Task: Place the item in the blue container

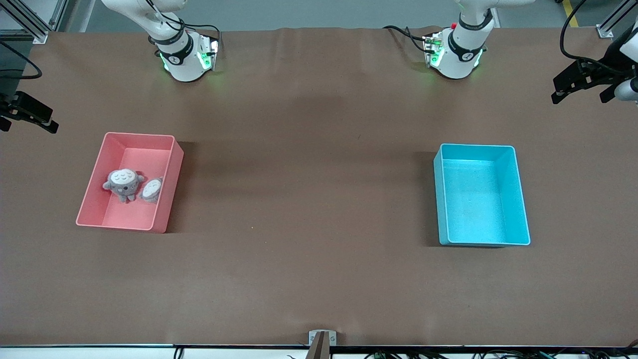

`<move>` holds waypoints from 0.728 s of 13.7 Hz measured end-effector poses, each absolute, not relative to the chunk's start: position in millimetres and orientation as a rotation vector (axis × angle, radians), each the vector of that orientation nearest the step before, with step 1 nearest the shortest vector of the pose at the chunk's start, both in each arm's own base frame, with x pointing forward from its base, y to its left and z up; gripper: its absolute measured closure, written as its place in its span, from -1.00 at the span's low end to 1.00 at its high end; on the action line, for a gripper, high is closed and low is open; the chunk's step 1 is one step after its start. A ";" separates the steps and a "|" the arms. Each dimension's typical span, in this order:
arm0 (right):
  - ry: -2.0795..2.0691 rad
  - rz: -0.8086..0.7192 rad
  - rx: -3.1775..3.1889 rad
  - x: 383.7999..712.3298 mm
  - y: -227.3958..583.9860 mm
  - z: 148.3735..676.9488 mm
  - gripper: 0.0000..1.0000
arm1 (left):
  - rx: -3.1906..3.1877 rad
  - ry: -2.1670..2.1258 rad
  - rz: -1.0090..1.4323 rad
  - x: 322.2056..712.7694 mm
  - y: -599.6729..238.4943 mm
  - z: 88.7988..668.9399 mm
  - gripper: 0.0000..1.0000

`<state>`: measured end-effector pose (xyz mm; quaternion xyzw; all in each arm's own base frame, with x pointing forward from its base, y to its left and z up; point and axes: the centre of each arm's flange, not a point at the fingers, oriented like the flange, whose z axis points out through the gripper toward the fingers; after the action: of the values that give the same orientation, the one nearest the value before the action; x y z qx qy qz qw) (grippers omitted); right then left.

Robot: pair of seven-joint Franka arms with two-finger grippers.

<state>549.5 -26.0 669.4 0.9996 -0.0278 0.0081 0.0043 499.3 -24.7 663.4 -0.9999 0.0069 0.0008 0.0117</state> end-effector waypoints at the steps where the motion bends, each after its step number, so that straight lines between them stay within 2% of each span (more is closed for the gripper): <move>1: -0.087 0.025 3.132 549.5 -26.0 669.3 -1.00 | -3.118 0.021 0.001 500.3 -24.6 663.3 -1.00; 10: -0.087 0.025 3.132 549.5 -26.0 669.3 -1.00 | -3.120 0.001 -0.037 520.0 -18.8 671.2 -1.00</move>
<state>549.5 -26.0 669.3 0.9996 -0.0278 0.0081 0.0043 520.0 -18.8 671.2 -0.9999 0.0003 -0.0119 0.0107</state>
